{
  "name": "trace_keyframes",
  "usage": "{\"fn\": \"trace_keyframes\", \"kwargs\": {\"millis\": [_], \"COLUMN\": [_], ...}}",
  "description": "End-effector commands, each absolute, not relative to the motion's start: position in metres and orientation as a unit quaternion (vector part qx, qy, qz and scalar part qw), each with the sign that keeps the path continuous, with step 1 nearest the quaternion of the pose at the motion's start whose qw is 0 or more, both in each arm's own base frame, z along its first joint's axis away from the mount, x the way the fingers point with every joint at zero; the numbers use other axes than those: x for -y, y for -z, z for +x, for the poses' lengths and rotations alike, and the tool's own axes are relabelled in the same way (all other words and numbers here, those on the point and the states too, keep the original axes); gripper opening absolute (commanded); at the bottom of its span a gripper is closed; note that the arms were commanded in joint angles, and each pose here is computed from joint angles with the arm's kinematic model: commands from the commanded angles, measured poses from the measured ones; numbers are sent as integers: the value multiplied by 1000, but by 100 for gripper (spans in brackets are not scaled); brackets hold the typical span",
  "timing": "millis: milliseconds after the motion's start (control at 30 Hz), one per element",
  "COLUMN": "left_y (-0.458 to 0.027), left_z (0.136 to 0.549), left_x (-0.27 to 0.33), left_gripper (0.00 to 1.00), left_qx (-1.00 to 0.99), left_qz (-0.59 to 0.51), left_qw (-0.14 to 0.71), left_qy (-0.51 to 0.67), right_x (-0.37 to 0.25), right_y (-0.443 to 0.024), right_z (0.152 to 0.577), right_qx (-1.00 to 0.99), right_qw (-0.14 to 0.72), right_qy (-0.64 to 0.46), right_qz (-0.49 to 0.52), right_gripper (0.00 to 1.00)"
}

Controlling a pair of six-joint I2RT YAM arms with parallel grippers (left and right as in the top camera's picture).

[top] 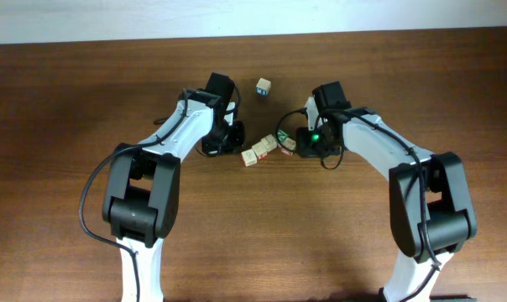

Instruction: Rotate 5 blocks

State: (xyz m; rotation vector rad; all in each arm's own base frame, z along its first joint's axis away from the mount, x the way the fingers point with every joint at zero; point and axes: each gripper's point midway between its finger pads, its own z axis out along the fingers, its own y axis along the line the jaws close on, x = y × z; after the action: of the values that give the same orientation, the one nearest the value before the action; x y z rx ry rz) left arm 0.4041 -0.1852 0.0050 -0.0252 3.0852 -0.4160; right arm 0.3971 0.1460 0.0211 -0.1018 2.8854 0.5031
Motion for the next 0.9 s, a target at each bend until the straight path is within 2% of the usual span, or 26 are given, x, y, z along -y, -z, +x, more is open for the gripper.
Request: {"fn": "trace_keyframes", "kwargs": {"millis": [0,100,167,200,333,400,600,767,867], "left_y": [-15,-52,-66,-69,-69,-68,-68,-68,-68], "left_z": [416,448,465,470,474,470,468,468,467], "left_x": [151,114,92,82,22,6,-1,-1,-1], "left_gripper": [0,1,14,17,16,15,15,15,15], "left_qx": [-991,-986,-982,-980,-970,-967,-966,-966,-966], "left_qz": [-54,-98,-121,-131,-194,-212,-218,-218,-218], "left_qw": [10,40,65,72,75,66,64,64,63], "left_qy": [121,127,131,132,126,123,120,120,120], "right_x": [-130,-149,-172,-180,-223,-238,-243,-234,-226], "right_y": [-51,-90,-100,-101,-85,-72,-27,-18,-14], "right_z": [430,457,465,466,469,463,444,431,425], "right_qx": [-973,-957,-943,-938,-925,-923,-939,-948,-962], "right_qw": [146,201,234,242,265,254,205,172,151], "right_qy": [-168,-175,-177,-178,-152,-154,-96,-83,-73], "right_qz": [-60,-114,-156,-170,-228,-244,-259,-254,-214], "right_gripper": [22,27,30,32,49,52,53,47,45]}}
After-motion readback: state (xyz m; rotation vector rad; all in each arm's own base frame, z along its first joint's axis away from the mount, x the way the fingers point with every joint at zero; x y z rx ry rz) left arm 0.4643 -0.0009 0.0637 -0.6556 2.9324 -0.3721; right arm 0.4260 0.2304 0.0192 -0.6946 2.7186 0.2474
